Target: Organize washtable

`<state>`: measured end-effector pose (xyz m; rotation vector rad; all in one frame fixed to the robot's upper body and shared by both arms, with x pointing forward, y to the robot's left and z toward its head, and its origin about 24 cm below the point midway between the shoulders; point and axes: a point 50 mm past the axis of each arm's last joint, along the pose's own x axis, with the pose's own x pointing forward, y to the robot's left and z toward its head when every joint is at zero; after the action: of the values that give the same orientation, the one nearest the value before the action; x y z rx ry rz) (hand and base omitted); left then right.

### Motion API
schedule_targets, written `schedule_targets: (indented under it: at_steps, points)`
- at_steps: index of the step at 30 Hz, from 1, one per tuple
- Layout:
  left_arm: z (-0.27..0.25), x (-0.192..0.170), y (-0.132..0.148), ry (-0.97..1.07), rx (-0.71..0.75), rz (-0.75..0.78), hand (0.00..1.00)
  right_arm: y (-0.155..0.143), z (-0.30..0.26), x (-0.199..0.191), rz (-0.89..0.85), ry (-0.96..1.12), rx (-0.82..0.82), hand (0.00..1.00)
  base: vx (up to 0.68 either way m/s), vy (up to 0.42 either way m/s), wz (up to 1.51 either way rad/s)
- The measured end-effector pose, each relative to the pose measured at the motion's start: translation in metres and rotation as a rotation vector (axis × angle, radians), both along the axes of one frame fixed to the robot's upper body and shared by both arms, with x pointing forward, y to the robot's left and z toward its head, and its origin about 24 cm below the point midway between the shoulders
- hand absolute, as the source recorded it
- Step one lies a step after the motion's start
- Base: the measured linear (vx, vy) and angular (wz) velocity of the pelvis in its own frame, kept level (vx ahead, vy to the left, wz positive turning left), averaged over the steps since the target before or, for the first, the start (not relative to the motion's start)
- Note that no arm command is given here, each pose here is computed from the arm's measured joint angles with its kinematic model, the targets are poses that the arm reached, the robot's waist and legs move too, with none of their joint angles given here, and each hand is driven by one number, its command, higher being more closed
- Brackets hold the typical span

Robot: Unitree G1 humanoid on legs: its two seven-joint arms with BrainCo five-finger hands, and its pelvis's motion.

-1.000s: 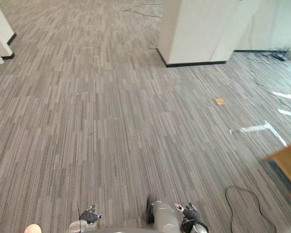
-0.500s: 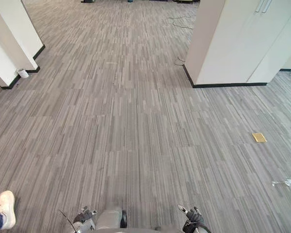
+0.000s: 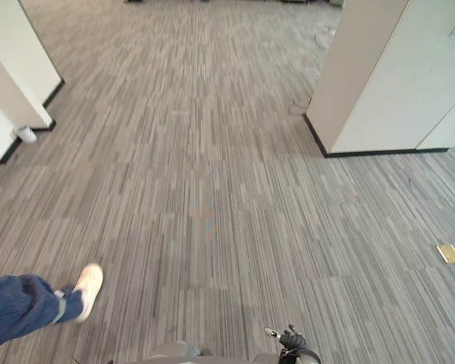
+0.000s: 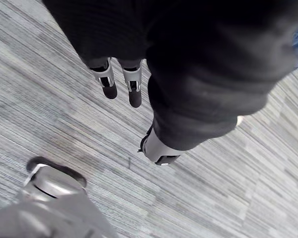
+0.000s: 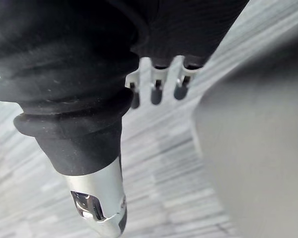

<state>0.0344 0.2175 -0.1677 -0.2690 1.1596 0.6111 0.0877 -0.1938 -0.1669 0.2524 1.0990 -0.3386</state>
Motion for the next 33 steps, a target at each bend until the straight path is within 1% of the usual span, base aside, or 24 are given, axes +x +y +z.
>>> schedule_targets:
  at_steps: [2,4,6,7,8,10,12,14,15,17,19,20,22,23,25,27,29,30,32,33]
  points:
    - [0.000,0.003,-0.001,0.012,0.002,-0.065,0.00,-0.004,0.003,0.007,-0.042,-0.043,-0.005,0.00,0.43,0.115,0.22]
    - [0.000,0.016,-0.002,0.000,-0.004,-0.104,0.00,-0.009,0.006,0.010,-0.116,-0.077,0.002,0.00,0.56,0.041,0.60]
    - [0.001,0.036,-0.010,-0.051,-0.023,-0.135,0.00,-0.016,0.005,0.003,-0.198,-0.074,0.001,0.00,0.69,-0.024,0.95]
    - [0.001,0.038,-0.014,-0.058,-0.032,-0.139,0.00,-0.018,0.005,0.000,-0.214,-0.067,-0.002,0.00,0.75,-0.062,0.88]
    - [0.001,0.039,-0.018,-0.062,-0.037,-0.148,0.00,-0.017,0.002,-0.013,-0.252,-0.031,0.003,0.00,0.79,-0.101,0.64]
    - [0.000,0.040,-0.023,-0.072,-0.053,-0.109,0.00,-0.018,0.000,-0.025,-0.306,-0.006,0.004,0.00,0.83,-0.109,0.30]
    - [-0.001,0.041,-0.033,-0.088,-0.080,-0.054,0.00,-0.028,0.005,-0.023,-0.334,-0.049,-0.020,0.00,0.85,-0.077,-0.37]
    - [-0.001,0.041,-0.037,-0.097,-0.094,-0.029,0.00,-0.033,0.008,-0.018,-0.335,-0.069,-0.033,0.00,0.82,0.007,-0.64]
    - [0.000,0.044,-0.035,-0.106,-0.091,-0.028,0.00,-0.033,0.008,-0.016,-0.344,-0.071,-0.031,0.00,0.95,0.036,-0.55]
    - [0.004,0.048,-0.022,-0.137,-0.060,-0.008,0.00,-0.023,0.005,-0.016,-0.344,-0.061,-0.009,0.00,0.78,0.009,-0.45]
    - [0.007,0.047,-0.008,-0.160,-0.027,0.000,0.00,-0.016,0.005,-0.009,-0.308,-0.071,0.006,0.00,0.83,0.097,-0.80]
    - [0.007,0.044,-0.009,-0.156,-0.032,0.001,0.00,-0.013,0.006,0.002,-0.281,-0.087,0.019,0.00,0.86,0.239,-1.08]
    - [0.002,0.020,-0.008,-0.092,-0.036,0.017,0.00,-0.004,0.007,0.016,-0.236,-0.099,0.044,0.00,0.79,0.323,-0.97]
    - [0.001,0.013,-0.010,-0.074,-0.040,0.020,0.00,-0.004,0.006,0.015,-0.225,-0.095,0.040,0.00,0.77,0.417,-0.65]
    - [-0.002,-0.021,-0.016,0.008,-0.055,0.048,0.00,-0.004,0.003,0.005,-0.190,-0.049,0.031,0.00,0.83,0.543,-0.70]
    - [-0.004,-0.047,-0.015,0.089,-0.059,0.089,0.00,0.006,-0.002,-0.003,-0.146,-0.002,0.051,0.00,0.75,0.479,-0.58]
    - [-0.002,-0.061,-0.002,0.132,-0.024,0.094,0.00,0.023,-0.004,-0.005,-0.132,0.007,0.099,0.00,0.83,0.472,-0.20]
    - [-0.001,-0.062,0.003,0.142,-0.017,0.089,0.00,0.025,-0.004,-0.006,-0.126,0.010,0.104,0.00,0.82,0.451,0.09]
    - [0.000,-0.062,0.006,0.142,-0.009,0.084,0.00,0.021,-0.004,-0.008,-0.115,0.015,0.091,0.00,0.71,0.389,0.11]
    - [-0.001,-0.055,0.006,0.128,-0.007,0.067,0.00,0.015,-0.004,-0.011,-0.114,0.019,0.072,0.00,0.75,0.414,0.13]
